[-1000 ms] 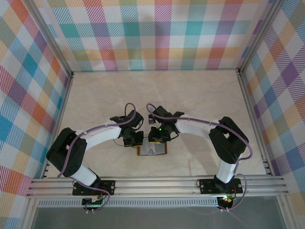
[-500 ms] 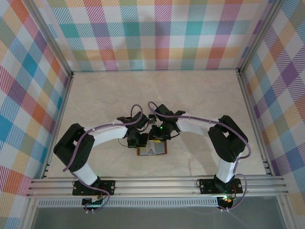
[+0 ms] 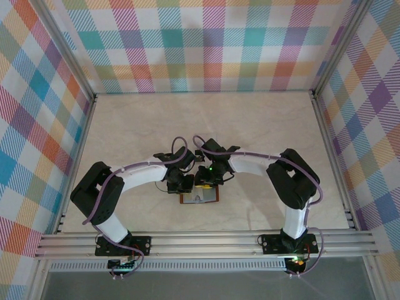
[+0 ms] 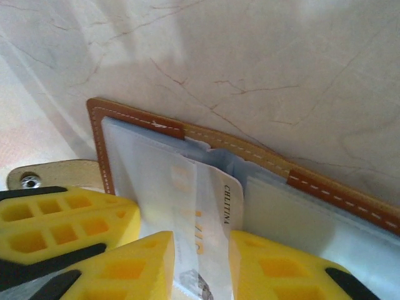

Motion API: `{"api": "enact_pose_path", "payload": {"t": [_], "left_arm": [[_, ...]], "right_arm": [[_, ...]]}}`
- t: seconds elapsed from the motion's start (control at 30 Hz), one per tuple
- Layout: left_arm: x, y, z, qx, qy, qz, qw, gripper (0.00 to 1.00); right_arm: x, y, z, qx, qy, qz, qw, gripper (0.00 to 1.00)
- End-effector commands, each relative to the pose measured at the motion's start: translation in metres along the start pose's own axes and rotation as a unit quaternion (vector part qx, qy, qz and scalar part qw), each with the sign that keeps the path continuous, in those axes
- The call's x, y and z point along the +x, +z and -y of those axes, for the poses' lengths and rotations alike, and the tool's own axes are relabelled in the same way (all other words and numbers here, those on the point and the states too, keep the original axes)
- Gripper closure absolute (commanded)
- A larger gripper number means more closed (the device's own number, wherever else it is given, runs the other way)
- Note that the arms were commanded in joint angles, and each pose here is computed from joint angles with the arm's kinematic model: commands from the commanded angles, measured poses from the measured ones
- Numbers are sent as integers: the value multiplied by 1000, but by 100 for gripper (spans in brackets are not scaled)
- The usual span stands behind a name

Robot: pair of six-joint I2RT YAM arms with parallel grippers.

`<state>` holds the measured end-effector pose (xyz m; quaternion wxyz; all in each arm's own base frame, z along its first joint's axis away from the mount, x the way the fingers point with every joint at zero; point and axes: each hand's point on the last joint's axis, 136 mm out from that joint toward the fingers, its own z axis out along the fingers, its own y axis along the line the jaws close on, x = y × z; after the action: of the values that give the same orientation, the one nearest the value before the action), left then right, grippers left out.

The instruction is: Take the credit cards out of the card holder

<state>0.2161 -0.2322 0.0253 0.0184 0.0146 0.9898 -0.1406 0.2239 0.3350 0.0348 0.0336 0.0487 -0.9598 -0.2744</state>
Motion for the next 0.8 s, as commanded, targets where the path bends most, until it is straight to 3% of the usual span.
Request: {"api": "enact_pose_path", "payload": {"t": [0.0,0.33,0.77], "left_arm": [[7,6,-18,-41,6,-4,999,95],[8,6,-20,-45,5,-7,999,95],[7,8,-22,-55,5,-13,998,95]], "right_arm": [[1,5,9,7,-1,-10,1000,68],[5,8,25,39,-4,-21,999,65],[11,-3,12,-7,-11,-16,1000,60]]}}
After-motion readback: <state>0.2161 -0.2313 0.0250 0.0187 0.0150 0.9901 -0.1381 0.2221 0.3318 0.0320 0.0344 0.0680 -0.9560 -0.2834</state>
